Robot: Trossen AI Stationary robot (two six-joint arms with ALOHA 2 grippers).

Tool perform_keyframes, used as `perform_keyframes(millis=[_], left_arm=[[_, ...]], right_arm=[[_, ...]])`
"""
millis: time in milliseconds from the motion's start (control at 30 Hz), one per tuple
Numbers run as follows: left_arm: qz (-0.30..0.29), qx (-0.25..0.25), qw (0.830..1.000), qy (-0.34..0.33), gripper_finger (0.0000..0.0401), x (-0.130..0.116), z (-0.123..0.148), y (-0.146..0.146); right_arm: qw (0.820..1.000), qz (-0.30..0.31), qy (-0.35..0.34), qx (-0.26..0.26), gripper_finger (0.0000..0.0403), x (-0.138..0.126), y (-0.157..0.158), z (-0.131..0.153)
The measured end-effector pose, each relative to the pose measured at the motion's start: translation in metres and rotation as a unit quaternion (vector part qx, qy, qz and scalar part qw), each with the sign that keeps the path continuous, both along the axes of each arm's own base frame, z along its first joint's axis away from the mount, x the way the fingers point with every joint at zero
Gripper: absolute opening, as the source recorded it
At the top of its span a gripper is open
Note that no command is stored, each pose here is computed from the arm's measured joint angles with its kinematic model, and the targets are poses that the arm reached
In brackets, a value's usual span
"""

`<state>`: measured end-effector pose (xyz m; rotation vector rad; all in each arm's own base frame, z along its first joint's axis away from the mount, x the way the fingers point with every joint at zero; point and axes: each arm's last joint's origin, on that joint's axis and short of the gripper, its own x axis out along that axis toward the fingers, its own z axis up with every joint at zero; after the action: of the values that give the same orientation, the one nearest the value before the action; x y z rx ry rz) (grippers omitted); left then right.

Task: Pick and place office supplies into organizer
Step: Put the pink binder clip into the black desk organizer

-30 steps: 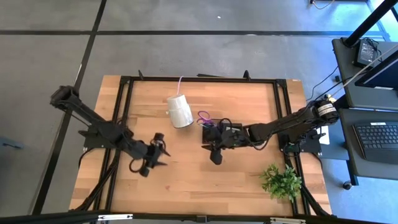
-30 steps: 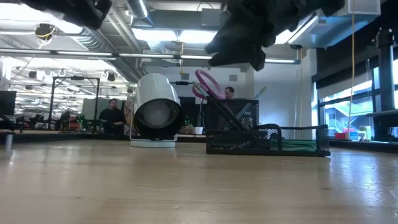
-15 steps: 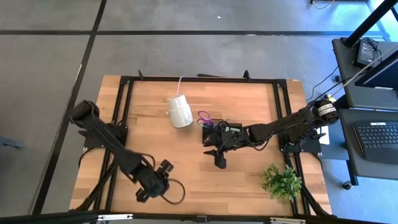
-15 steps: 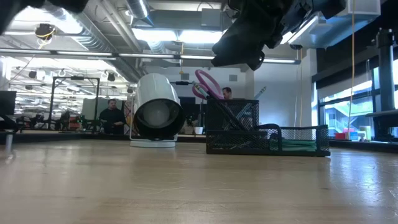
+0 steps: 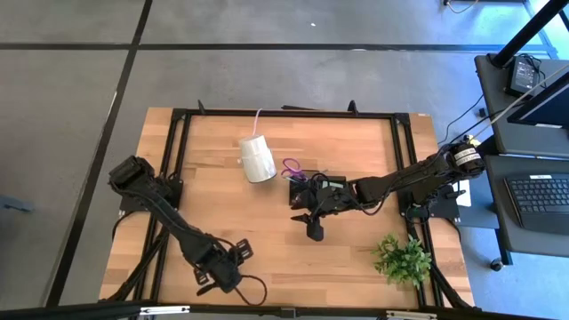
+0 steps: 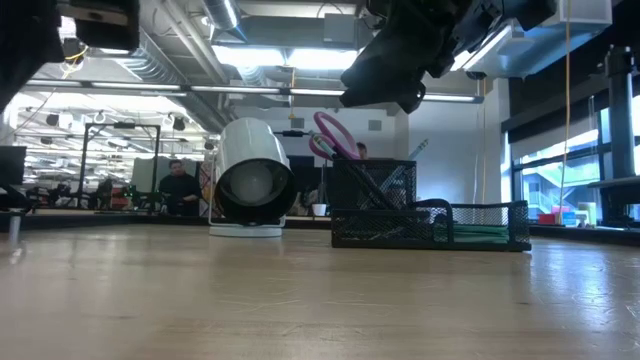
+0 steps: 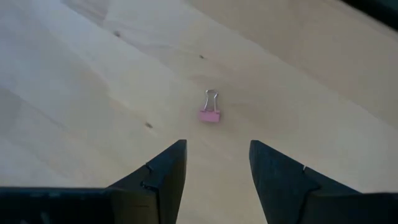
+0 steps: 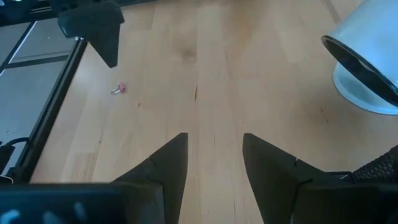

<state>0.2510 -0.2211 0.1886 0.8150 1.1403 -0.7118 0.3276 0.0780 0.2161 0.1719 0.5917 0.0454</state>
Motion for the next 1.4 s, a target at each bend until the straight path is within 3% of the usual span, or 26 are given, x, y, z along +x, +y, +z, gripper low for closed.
perform_keyframes(millis=[533,1033,1400], left_arm=[[0.003,-0.031,1.000,-0.005,0.0171,0.017,-0.016,-0.002],[0.015,-0.031,0.999,0.011,0.0171,0.019,-0.023,0.004],[0.045,-0.061,0.997,0.002,0.0171,0.018,-0.037,0.007]], right_arm=[[1.000,-0.002,0.002,0.010,0.0157,-0.001,0.003,0.000],[1.000,0.005,0.001,-0.001,0.0157,-0.001,0.003,0.000],[1.000,0.006,0.001,-0.003,0.0157,-0.001,0.003,0.000]])
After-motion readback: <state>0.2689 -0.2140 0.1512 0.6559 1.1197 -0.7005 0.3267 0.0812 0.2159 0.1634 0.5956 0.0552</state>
